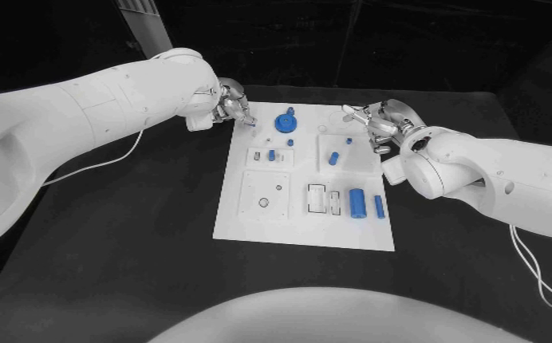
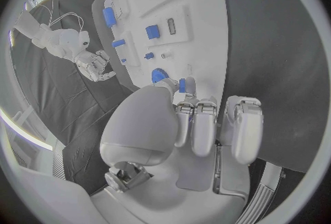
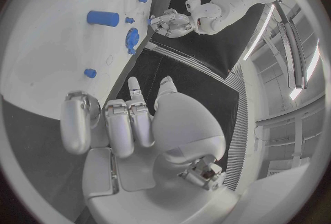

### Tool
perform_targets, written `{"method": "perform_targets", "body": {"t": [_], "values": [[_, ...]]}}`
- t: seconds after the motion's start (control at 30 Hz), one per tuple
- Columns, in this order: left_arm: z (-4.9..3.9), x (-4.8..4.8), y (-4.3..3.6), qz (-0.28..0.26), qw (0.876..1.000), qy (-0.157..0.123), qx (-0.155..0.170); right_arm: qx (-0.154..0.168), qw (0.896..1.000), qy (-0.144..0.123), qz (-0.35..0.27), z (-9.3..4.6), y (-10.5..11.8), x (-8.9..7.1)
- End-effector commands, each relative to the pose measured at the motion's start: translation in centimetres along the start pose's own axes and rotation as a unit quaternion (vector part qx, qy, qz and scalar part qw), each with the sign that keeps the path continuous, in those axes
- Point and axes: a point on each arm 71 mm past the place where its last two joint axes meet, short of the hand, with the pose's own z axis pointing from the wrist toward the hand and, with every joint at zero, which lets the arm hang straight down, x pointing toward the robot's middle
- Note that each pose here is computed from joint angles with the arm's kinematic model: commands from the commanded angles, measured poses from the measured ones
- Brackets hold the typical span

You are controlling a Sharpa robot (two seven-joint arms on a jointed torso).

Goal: Assemble the parts on the task board

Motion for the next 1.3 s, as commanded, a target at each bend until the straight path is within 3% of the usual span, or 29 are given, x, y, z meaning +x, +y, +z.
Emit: {"method": "perform_targets", "body": {"t": [0.03, 0.17, 0.4, 0.6, 0.93, 1.3], "values": [[-0.64, -0.58, -0.31, -0.026, 0.998, -0.017, 0.049, -0.002, 1.0, -0.001, 0.0, 0.0, 0.1, -0.1], [-1.38, -0.4, 0.26, -0.04, 0.998, 0.011, 0.05, -0.002, 1.0, -0.002, -0.001, 0.0, 0.0, -0.1], [-2.72, 0.72, 1.3, -0.054, 0.995, 0.075, 0.033, -0.002, 1.0, -0.003, -0.001, 0.0, 0.0, -0.3], [-3.64, 1.77, 1.73, -0.046, 0.993, 0.106, 0.013, -0.002, 1.0, -0.004, -0.001, 0.0, 0.0, -0.3], [-4.22, 3.08, 1.41, -0.034, 0.992, 0.122, -0.01, -0.002, 1.0, -0.004, -0.001, 0.0, 0.0, -0.3], [-3.71, 3.75, 0.43, -0.025, 0.991, 0.126, -0.025, -0.002, 1.0, -0.004, -0.001, 0.0, 0.0, -0.3]]}}
